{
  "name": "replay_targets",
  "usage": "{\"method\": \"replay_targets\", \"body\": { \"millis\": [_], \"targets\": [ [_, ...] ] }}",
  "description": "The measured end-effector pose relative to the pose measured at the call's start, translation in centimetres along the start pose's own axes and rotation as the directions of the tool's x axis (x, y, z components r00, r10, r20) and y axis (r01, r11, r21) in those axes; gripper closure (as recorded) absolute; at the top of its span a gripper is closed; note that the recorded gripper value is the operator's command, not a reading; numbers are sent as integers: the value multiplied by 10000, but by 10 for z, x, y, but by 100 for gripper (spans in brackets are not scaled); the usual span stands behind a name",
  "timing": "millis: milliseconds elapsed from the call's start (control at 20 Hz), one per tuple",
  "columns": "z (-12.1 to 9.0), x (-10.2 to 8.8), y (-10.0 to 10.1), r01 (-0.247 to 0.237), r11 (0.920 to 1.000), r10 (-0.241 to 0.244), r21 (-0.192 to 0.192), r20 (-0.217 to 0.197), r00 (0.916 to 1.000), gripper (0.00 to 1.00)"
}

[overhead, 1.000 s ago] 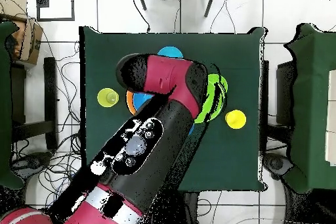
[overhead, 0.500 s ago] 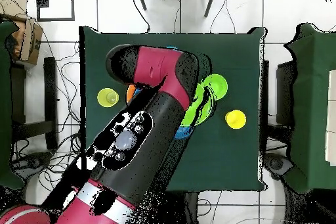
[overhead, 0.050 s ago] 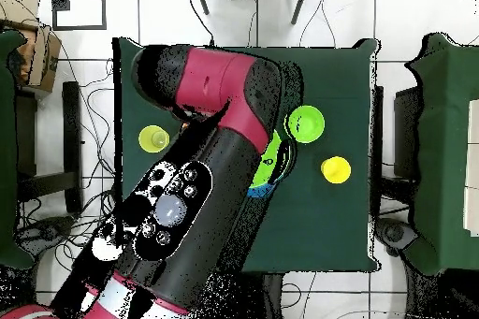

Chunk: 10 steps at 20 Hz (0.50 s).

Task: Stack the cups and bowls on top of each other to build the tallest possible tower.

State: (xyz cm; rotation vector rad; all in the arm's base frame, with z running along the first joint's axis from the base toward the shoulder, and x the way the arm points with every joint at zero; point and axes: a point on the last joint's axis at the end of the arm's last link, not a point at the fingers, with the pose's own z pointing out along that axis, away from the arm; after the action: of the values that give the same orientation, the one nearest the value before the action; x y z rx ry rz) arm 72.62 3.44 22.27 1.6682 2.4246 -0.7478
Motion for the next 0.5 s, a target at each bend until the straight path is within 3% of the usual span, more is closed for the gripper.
{"method": "replay_targets", "body": {
  "millis": [300,500],
  "targets": [
    [-30,-14,19,-50,9994,49,-332,-46,10000,100],
    [-41,-23,39,-15,9981,26,-609,180,9998,100]
  ]
}}
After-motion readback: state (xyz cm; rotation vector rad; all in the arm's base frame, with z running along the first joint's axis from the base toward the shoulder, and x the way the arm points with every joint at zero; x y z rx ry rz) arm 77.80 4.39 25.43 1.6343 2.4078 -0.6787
